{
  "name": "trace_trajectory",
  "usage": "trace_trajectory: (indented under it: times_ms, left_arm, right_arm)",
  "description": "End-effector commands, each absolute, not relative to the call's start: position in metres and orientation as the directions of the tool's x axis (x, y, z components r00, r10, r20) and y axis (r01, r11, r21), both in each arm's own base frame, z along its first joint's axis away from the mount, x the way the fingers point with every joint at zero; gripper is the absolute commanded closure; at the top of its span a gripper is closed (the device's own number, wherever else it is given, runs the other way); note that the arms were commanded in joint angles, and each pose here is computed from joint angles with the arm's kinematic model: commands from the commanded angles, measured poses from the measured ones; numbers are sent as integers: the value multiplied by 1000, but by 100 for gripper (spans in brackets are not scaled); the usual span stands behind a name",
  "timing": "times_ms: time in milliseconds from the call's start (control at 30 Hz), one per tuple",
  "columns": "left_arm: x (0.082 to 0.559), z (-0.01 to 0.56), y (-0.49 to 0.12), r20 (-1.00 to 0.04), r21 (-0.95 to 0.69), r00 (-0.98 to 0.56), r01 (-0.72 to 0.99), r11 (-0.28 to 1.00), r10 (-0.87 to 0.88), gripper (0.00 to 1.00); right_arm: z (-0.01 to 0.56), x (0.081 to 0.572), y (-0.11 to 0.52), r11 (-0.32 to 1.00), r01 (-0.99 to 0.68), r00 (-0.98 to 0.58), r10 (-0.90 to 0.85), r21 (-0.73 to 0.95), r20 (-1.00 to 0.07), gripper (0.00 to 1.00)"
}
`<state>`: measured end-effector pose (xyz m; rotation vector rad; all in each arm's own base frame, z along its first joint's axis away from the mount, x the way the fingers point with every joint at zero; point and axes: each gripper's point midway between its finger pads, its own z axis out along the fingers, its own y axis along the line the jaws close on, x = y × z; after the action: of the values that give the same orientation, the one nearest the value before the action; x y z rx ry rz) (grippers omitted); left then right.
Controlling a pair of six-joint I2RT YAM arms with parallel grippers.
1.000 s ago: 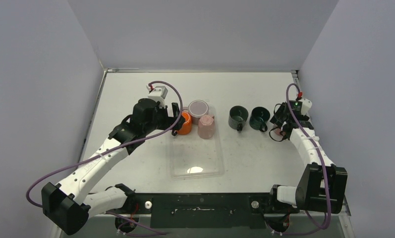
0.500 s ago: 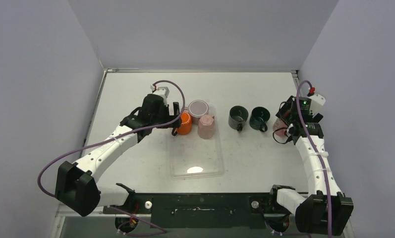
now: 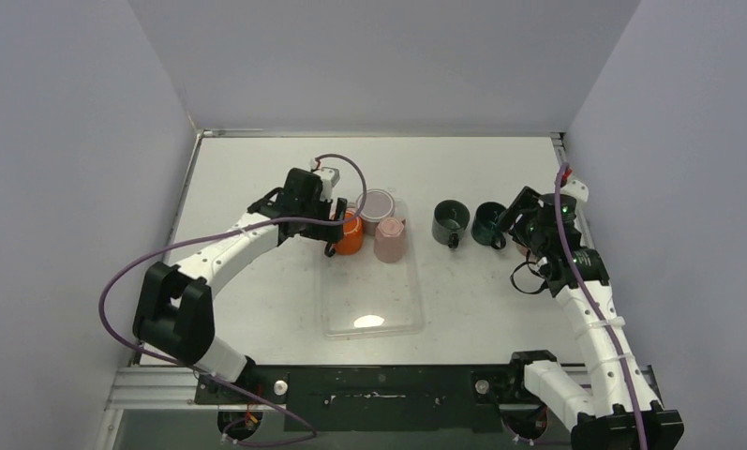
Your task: Turn the mug right side up
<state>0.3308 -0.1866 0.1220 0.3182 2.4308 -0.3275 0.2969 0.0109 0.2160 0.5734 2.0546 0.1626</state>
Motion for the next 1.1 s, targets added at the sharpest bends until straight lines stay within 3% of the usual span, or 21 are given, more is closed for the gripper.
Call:
trace_trajectory:
  times_ms: [0, 333, 600, 967, 1067]
  left_arm:
    - [343, 123, -196, -607, -212, -762, 429, 878, 226, 31]
    - [340, 105, -218, -596, -317, -776, 462, 829, 205, 47]
    - [346, 93, -214, -626, -273, -759, 430, 860, 181, 53]
    - [349, 86, -212, -633, -195, -745, 415, 888, 209, 75]
    - [349, 80, -208, -621, -162, -753, 395, 904, 218, 71]
  right_arm:
    - [210, 290, 24, 879, 299, -456, 475, 373, -753, 36]
    - [206, 294, 22, 883, 315, -471, 465, 349, -750, 38]
    - [198, 293, 21, 887, 322, -489, 456, 331, -744, 39]
    - [193, 290, 18, 887, 333, -495, 453, 320, -741, 39]
    - [192, 288, 18, 888, 332, -496, 451, 318, -742, 39]
